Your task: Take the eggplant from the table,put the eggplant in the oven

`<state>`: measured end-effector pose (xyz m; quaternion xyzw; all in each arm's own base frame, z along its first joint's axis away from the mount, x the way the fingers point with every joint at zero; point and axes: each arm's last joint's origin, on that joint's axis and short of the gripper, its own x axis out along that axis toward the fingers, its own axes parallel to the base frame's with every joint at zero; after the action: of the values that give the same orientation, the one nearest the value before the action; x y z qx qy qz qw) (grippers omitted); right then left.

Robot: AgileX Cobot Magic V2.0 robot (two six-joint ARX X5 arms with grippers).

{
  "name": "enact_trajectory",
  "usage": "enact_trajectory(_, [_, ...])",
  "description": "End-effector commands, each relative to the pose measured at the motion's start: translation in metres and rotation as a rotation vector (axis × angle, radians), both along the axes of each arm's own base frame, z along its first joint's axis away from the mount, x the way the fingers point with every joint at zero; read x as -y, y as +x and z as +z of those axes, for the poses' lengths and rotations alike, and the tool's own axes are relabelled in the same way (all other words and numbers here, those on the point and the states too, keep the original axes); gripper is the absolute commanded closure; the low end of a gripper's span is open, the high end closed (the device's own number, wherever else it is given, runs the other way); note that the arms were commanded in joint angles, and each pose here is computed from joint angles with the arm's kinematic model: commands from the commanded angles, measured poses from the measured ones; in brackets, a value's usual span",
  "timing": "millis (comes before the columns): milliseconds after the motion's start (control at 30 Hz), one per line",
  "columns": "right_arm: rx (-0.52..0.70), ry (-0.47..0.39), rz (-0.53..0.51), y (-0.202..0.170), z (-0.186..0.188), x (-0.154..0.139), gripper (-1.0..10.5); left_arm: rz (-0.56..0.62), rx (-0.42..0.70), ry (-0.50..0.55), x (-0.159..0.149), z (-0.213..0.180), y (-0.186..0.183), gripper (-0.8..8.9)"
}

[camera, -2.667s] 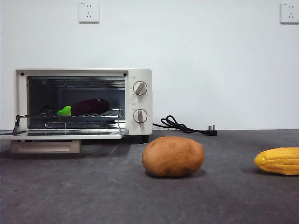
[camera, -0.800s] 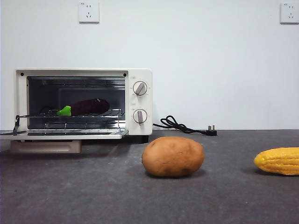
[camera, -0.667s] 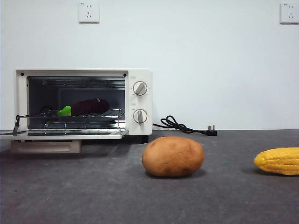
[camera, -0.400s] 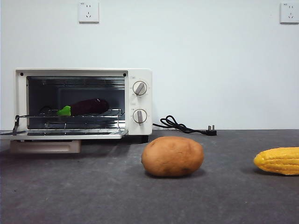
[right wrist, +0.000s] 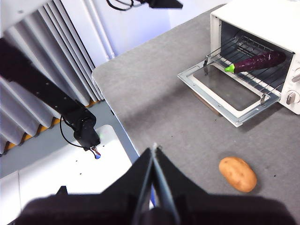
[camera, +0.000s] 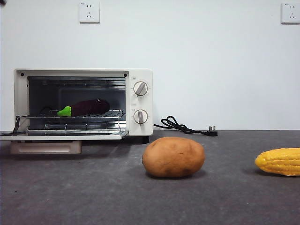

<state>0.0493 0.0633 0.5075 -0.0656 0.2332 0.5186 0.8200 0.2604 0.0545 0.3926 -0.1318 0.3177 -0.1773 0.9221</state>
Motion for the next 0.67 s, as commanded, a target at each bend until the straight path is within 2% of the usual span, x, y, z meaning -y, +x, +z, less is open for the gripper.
enact_trajectory(33, [-0.016,-0.025,0.007,0.0,-0.004,0.0,9.6,0.019,-0.04,-0.007,-0.015,-0.013,0.009,8.21])
enact_trajectory(300, [-0.001,-0.04,-0.025,0.001,-0.004,0.001,9.6,0.009,-0.154,0.007,-0.04,-0.058,0.04,8.21])
enact_trajectory(500, [-0.001,-0.04,-0.027,0.001,-0.004,0.001,9.6,0.021,-0.274,-0.017,-0.062,-0.12,0.048,8.21])
enact_trajectory(667, [0.008,-0.05,-0.057,0.002,-0.004,0.001,9.6,0.083,-0.3,-0.097,-0.081,-0.172,0.039,8.21])
